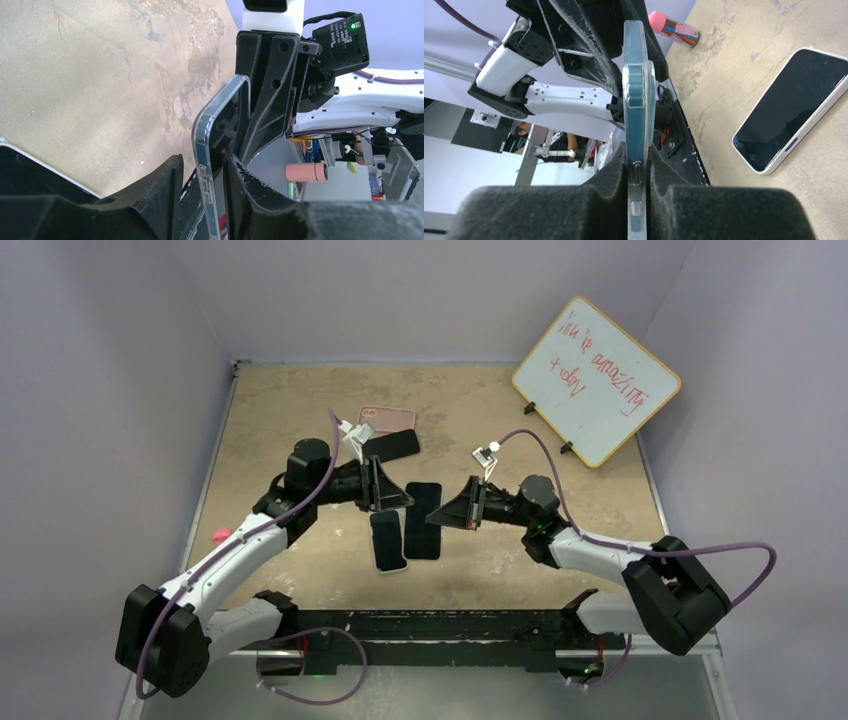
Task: Put the phone into the phone case
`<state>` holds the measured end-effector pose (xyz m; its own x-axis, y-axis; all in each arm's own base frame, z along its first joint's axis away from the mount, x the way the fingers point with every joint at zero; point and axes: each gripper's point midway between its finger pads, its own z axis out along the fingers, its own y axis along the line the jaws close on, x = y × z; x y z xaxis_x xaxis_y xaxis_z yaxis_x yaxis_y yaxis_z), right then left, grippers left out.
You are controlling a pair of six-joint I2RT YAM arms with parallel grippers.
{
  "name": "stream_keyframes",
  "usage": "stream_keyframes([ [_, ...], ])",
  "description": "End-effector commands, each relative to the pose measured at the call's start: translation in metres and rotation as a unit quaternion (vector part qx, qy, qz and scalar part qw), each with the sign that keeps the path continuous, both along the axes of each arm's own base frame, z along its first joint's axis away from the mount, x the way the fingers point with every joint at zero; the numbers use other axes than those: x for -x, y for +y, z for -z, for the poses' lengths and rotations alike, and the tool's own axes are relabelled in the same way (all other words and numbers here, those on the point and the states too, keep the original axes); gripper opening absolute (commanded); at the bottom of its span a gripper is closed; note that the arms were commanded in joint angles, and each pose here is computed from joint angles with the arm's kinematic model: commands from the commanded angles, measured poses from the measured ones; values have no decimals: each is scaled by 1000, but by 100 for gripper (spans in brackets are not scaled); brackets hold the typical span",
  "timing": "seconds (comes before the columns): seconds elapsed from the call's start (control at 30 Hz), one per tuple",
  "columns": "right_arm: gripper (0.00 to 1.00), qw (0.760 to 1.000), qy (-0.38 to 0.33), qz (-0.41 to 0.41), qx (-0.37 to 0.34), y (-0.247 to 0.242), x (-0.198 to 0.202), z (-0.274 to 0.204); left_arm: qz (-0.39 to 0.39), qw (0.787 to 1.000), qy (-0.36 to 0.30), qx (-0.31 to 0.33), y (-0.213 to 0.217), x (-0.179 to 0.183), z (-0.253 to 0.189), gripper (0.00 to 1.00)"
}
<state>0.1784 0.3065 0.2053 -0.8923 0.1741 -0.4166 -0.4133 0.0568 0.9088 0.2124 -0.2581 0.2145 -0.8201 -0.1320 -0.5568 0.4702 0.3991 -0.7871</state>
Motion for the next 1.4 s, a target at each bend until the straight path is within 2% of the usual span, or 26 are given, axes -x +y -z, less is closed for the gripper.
stream_keyframes([
  [0.0,0,999,-51,-14,-15,-1,7,-17,7,999,-38,20,-4,-9,-20,35],
  [0.13,0,999,-36,0,20,-1,2,0,-24,998,-39,-38,8,-15,-5,37],
  [0.23,0,998,-26,10,51,-3,-1,15,-56,991,-68,-97,24,-24,-6,42],
  [0.27,0,998,-23,12,60,-3,-2,19,-67,988,-76,-115,30,-26,-8,48],
  [0.47,0,987,4,36,154,-9,-15,56,-121,960,-123,-220,67,-39,-14,60],
  [0.53,0,980,20,46,194,-13,-20,72,-131,950,-131,-249,78,-42,-13,67],
  [0.63,0,973,42,43,224,-13,-23,90,-132,938,-144,-285,90,-42,-8,83],
  [0.8,0,967,78,31,241,-8,-26,115,-133,936,-159,-283,92,-39,-4,89],
  [0.97,4,956,129,12,264,-6,-22,146,-172,922,-157,-309,109,-43,1,90],
  [1.03,11,948,143,14,284,-10,-22,157,-178,920,-159,-311,111,-42,-1,90],
  [1.17,31,932,159,42,323,-21,-25,176,-178,923,-172,-296,110,-39,-8,90],
  [1.37,39,915,166,78,360,-35,-29,186,-186,920,-180,-293,112,-39,-13,90],
])
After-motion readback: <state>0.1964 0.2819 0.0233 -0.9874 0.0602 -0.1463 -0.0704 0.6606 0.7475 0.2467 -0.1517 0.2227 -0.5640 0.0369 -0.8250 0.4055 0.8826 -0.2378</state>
